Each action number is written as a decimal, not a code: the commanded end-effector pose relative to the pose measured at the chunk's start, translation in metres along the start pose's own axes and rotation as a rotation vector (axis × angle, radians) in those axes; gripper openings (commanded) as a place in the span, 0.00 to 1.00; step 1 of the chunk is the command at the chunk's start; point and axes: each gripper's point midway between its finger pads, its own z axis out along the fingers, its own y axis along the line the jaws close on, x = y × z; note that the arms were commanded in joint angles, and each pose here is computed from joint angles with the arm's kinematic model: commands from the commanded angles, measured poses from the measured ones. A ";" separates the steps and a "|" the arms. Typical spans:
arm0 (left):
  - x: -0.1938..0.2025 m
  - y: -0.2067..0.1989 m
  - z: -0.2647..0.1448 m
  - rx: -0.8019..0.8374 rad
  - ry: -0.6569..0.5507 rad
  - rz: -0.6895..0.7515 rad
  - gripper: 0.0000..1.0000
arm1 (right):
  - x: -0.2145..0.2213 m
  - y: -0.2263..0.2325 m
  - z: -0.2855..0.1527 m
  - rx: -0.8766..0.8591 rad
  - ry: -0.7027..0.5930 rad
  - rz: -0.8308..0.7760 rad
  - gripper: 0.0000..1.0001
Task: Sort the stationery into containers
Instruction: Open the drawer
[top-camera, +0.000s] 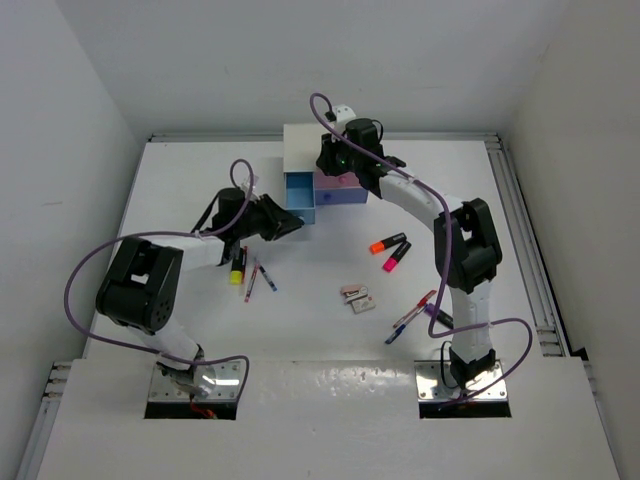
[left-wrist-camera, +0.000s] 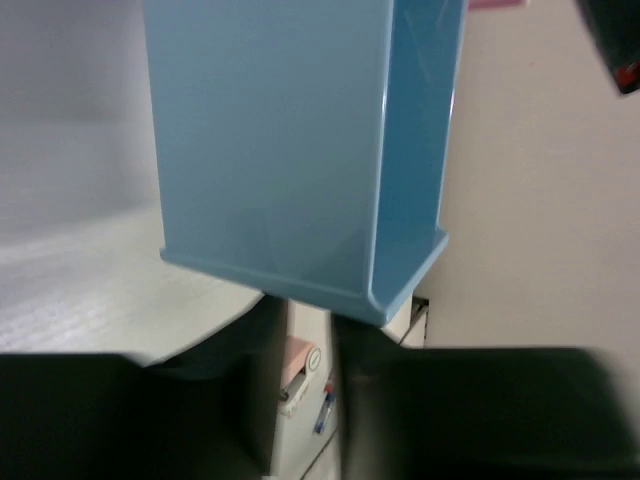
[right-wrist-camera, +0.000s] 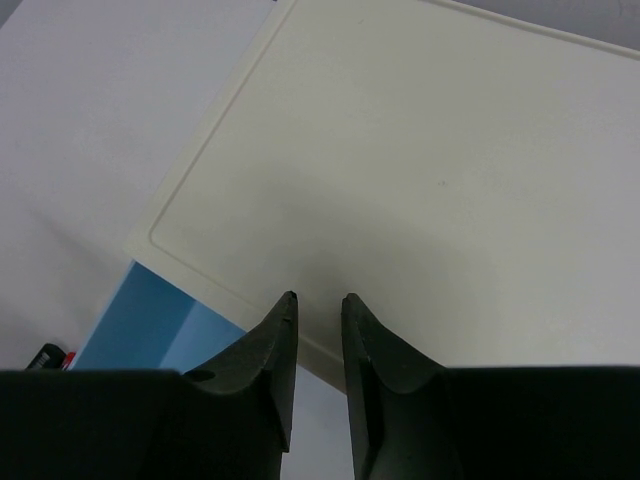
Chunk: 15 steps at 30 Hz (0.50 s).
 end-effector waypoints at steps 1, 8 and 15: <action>0.023 -0.009 -0.008 0.024 0.075 0.026 0.33 | -0.018 0.003 -0.006 0.015 -0.038 -0.011 0.25; 0.021 -0.019 -0.009 0.038 0.096 0.123 1.00 | -0.029 0.005 -0.015 0.009 -0.054 -0.026 0.25; -0.011 -0.054 -0.042 0.063 0.035 0.326 1.00 | -0.073 0.016 -0.053 -0.010 -0.122 -0.086 0.42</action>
